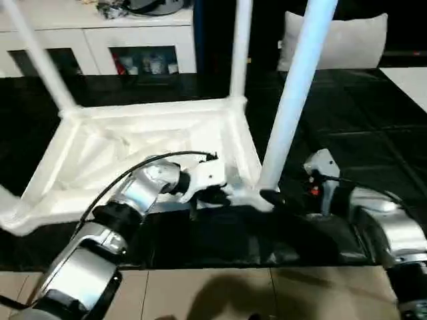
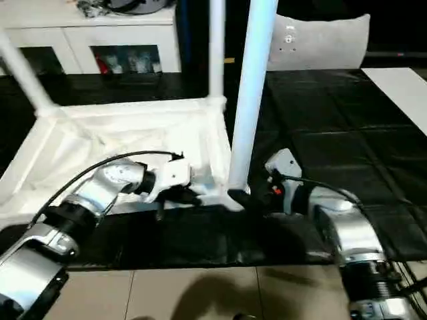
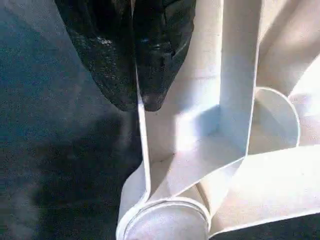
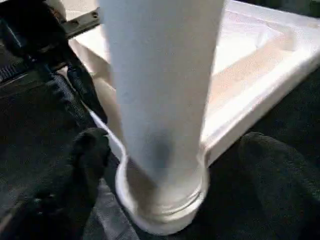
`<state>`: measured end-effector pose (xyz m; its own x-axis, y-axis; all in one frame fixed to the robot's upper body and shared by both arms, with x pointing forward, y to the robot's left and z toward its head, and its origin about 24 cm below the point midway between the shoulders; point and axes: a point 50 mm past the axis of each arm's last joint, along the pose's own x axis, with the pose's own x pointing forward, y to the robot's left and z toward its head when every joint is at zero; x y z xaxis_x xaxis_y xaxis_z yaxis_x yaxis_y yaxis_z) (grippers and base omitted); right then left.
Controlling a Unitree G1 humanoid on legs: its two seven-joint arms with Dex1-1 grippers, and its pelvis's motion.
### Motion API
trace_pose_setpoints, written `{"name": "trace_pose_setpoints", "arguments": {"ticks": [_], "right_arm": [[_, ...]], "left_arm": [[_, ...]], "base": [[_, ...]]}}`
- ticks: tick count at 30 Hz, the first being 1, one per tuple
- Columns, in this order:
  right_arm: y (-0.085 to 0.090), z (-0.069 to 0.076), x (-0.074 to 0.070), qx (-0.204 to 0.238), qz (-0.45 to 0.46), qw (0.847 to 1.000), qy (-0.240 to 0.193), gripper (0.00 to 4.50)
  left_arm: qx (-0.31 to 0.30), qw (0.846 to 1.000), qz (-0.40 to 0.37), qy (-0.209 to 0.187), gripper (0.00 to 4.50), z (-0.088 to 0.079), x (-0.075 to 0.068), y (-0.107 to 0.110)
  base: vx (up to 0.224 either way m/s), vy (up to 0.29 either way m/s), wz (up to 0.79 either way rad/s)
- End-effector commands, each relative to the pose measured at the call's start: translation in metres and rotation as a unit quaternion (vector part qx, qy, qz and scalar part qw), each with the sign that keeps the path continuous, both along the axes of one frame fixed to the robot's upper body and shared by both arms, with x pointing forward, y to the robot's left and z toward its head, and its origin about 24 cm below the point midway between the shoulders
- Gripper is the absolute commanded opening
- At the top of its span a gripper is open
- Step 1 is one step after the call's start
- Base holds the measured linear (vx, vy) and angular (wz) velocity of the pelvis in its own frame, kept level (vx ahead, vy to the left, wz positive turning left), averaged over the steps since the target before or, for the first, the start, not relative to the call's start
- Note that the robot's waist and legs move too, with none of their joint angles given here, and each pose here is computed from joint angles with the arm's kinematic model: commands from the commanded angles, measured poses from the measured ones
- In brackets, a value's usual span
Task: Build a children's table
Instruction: Rotate leg to tighten
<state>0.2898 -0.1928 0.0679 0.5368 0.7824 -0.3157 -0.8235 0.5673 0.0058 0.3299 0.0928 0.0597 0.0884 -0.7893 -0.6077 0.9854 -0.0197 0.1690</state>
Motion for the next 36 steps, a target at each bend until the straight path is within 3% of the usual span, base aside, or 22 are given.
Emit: {"name": "trace_pose_setpoints", "arguments": {"ticks": [1,11,25,34,36], "right_arm": [[0.001,0.007,0.001,-0.004,0.034,0.999,-0.014,4.34],[0.007,0.006,-0.020,0.025,0.186,0.981,0.057,3.48],[0.013,0.003,-0.024,0.045,0.225,0.969,0.094,2.28],[0.019,0.001,-0.031,0.061,0.239,0.963,0.107,2.09],[0.023,-0.001,-0.023,0.067,0.188,0.975,0.094,2.08]], "left_arm": [[0.003,0.999,-0.050,-0.006,0.00,0.002,-0.006,-0.004],[0.025,0.989,-0.144,0.003,0.00,0.000,-0.022,0.006],[0.020,0.984,-0.174,0.016,0.00,0.001,-0.030,0.007],[0.011,0.985,-0.169,0.029,0.00,0.001,-0.032,0.006],[0.002,0.991,-0.125,0.037,0.00,0.000,-0.026,0.003]], "base": [[0.000,0.000,0.00],[0.000,0.000,0.00],[0.000,0.000,0.00],[0.000,0.000,0.00],[0.000,0.000,0.00]]}}
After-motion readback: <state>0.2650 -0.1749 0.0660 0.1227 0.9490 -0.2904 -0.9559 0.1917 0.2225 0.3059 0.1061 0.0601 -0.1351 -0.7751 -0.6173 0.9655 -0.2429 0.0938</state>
